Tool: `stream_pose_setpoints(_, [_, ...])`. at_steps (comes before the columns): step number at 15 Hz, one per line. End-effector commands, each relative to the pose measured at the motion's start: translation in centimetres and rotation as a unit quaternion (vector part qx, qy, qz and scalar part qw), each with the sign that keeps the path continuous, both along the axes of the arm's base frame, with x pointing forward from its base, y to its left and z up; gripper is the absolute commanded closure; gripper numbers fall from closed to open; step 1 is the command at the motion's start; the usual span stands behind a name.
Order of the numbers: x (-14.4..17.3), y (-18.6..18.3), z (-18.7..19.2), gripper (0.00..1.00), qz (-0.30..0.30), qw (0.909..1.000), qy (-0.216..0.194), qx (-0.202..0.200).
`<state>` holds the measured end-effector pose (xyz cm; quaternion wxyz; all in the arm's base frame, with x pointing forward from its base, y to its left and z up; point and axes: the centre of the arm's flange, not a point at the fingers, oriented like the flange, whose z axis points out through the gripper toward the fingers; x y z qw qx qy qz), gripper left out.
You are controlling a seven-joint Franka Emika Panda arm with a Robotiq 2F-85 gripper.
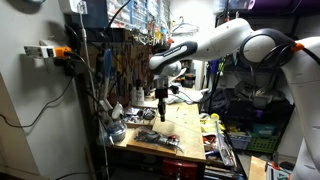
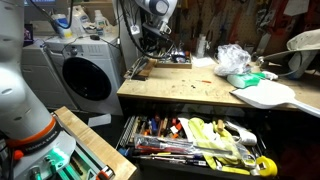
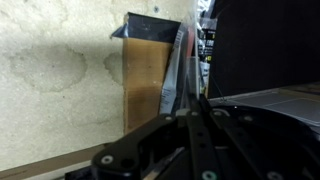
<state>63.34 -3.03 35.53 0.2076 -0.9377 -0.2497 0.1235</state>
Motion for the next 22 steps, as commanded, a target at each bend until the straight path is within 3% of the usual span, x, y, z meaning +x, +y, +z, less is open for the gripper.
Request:
stream_pose_setpoints(1, [4.5,0.8,-2.1,0.96,0.006,0.9994,0.034,-0.002])
stream_pose_setpoints(8, [7.6,1.5,-5.9,0.97,-0.036,0.9981,0.049,-0.009])
stream_pose_setpoints(14, [8.5,2.9,-7.0,0.95,-0.062,0.9961,0.059,-0.02])
stream_pose_setpoints(15, [8.6,3.0,-6.8,0.71,-0.068,0.9959,0.055,-0.023])
stream_pose_setpoints(17, [8.4,3.1,-6.1,0.63,-0.071,0.9962,0.047,-0.022])
stream_pose_setpoints(22, [8.0,2.7,-4.2,0.25,-0.077,0.9964,0.024,-0.026])
